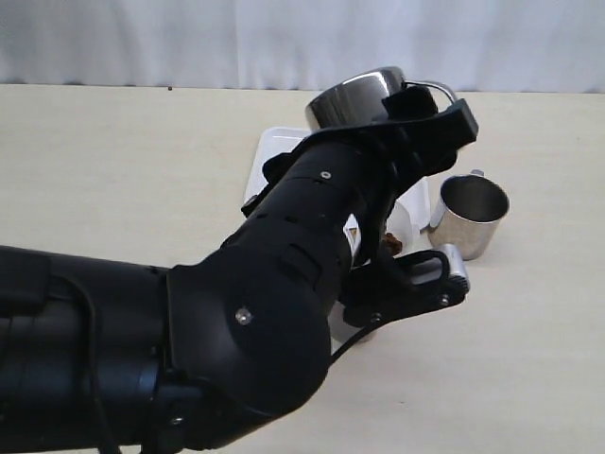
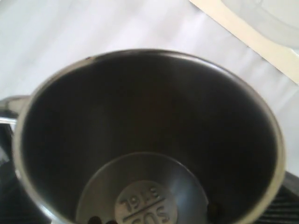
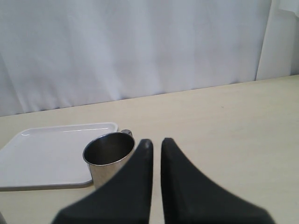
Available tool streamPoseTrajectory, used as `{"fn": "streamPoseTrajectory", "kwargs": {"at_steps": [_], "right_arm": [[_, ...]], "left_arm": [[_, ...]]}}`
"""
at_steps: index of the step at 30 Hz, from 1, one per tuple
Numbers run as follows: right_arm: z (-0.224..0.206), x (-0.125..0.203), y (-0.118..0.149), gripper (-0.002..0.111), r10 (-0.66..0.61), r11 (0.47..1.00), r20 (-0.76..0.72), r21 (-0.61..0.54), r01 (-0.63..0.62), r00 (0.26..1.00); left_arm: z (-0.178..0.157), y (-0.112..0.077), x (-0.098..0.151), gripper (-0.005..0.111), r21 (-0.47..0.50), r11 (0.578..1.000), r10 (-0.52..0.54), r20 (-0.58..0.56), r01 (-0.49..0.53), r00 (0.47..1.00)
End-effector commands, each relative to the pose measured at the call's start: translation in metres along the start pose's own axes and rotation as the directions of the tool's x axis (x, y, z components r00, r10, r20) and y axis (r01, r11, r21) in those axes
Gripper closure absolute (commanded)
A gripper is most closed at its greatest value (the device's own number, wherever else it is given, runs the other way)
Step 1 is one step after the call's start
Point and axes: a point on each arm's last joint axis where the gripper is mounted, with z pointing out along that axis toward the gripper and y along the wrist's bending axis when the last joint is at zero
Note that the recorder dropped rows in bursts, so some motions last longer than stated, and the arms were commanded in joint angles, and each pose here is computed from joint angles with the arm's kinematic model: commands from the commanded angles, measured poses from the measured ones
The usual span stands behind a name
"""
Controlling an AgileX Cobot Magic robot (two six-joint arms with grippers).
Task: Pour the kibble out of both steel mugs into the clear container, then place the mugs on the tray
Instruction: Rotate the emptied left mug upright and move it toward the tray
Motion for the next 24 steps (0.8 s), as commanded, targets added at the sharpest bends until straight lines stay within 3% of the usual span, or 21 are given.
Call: {"fn": "streamPoseTrajectory", "kwargs": {"at_steps": [1,3,6,9,10,11,14,15,16,17,20,24], "right_arm": [[0.0,0.001,0.0,0.103,-0.004,1.0,0.002,0.004,0.004,1.0],[0.0,0.001,0.0,0.103,-0.004,1.0,0.002,0.004,0.004,1.0],[0.0,0.001,0.0,0.103,-0.004,1.0,0.002,0.004,0.004,1.0],[0.0,0.001,0.0,0.103,-0.004,1.0,0.002,0.004,0.004,1.0],[0.0,0.001,0.0,0.103,-0.004,1.0,0.002,0.004,0.004,1.0],[0.0,0.001,0.0,0.103,-0.004,1.0,0.002,0.004,0.004,1.0],[0.0,0.001,0.0,0.103,-0.004,1.0,0.002,0.004,0.004,1.0],[0.0,0.001,0.0,0.103,-0.004,1.0,0.002,0.004,0.004,1.0],[0.0,0.001,0.0,0.103,-0.004,1.0,0.002,0.004,0.004,1.0],[0.0,0.001,0.0,0.103,-0.004,1.0,0.002,0.004,0.004,1.0],[0.0,0.001,0.0,0.103,-0.004,1.0,0.002,0.004,0.004,1.0],[0.0,0.001,0.0,0.103,-0.004,1.0,0.002,0.004,0.004,1.0]], "left_arm": [[0.003,0.0,0.008,0.107,-0.004,0.965,-0.262,-0.016,0.262,0.965],[0.008,-0.003,0.019,0.107,0.002,0.928,-0.372,-0.019,0.372,0.928],[0.021,-0.016,0.042,0.107,0.078,0.82,-0.57,0.02,0.567,0.822],[0.035,-0.032,0.068,0.107,0.213,0.637,-0.77,0.137,0.74,0.623],[0.047,-0.047,0.09,0.107,0.279,0.464,-0.885,0.189,0.841,0.426],[0.053,-0.054,0.098,0.107,0.301,0.39,-0.917,0.21,0.87,0.338],[0.07,-0.086,0.128,0.107,0.357,0.079,-0.965,0.263,0.931,-0.019],[0.082,-0.108,0.14,0.107,0.426,-0.117,-0.924,0.284,0.897,-0.256],[0.098,-0.131,0.14,0.107,0.501,-0.289,-0.858,0.242,0.816,-0.452],[0.113,-0.154,0.134,0.107,0.516,-0.376,-0.829,0.185,0.77,-0.528],[0.15,-0.195,0.106,0.107,0.484,-0.542,-0.774,0.031,0.687,-0.633],[0.19,-0.201,0.076,0.107,0.53,-0.526,-0.779,0.012,0.665,-0.626]]}}
